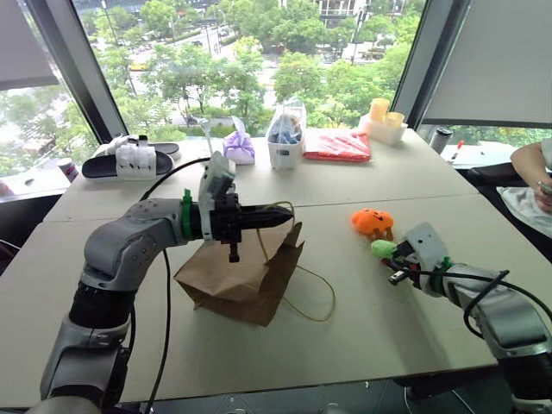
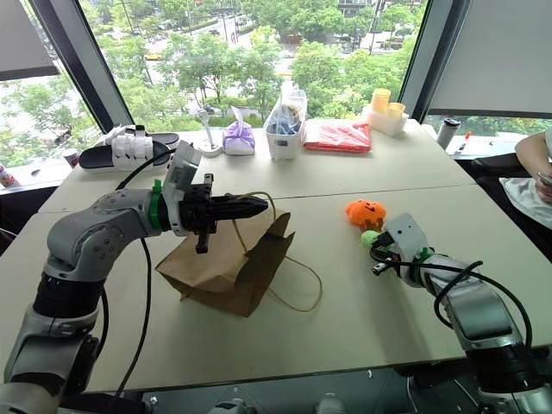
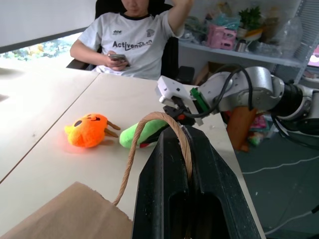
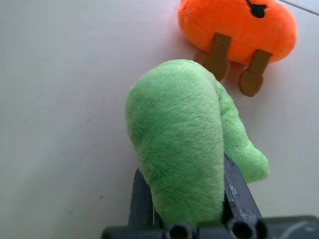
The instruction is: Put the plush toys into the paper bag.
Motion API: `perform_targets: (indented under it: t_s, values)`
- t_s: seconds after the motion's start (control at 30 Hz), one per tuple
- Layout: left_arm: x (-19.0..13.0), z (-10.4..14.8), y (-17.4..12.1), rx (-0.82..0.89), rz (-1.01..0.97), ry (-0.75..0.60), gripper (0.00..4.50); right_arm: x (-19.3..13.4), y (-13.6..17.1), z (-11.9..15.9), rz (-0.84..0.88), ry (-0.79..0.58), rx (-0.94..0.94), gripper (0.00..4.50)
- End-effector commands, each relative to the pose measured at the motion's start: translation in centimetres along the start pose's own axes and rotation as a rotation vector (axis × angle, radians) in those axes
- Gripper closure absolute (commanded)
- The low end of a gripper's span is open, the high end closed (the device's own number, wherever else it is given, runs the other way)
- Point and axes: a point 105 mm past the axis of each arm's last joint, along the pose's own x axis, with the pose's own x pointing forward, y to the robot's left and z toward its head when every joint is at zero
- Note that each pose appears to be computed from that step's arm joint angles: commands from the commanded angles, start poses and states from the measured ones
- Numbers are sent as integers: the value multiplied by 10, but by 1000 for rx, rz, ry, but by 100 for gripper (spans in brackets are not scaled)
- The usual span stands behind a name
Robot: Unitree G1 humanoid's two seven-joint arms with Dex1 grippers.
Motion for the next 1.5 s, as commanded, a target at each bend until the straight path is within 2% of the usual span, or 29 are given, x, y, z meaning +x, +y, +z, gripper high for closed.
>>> perform_targets:
  t_s: [0.03,0.23,0.47,0.73,1.07,1.2,1.37,1.5]
  values:
    - [-12,7,7,34,19,-1,450,-33,40,65,235,-230,-102,446]
    - [-15,9,17,29,35,-4,450,-26,82,92,382,-312,-145,446]
    - [-15,27,28,23,73,-88,450,1,113,100,462,-326,-204,446]
    - [-16,32,26,21,79,-110,450,23,159,115,590,-383,-241,446]
    - [-19,48,18,1,65,-160,450,71,187,144,657,-445,-195,446]
    - [-20,53,16,-2,67,-179,450,81,195,149,688,-450,-193,285]
    - [-20,54,16,-9,81,-189,450,74,192,150,673,-449,-279,21]
    - [-21,54,17,-9,91,-192,450,48,170,149,628,-452,-331,9]
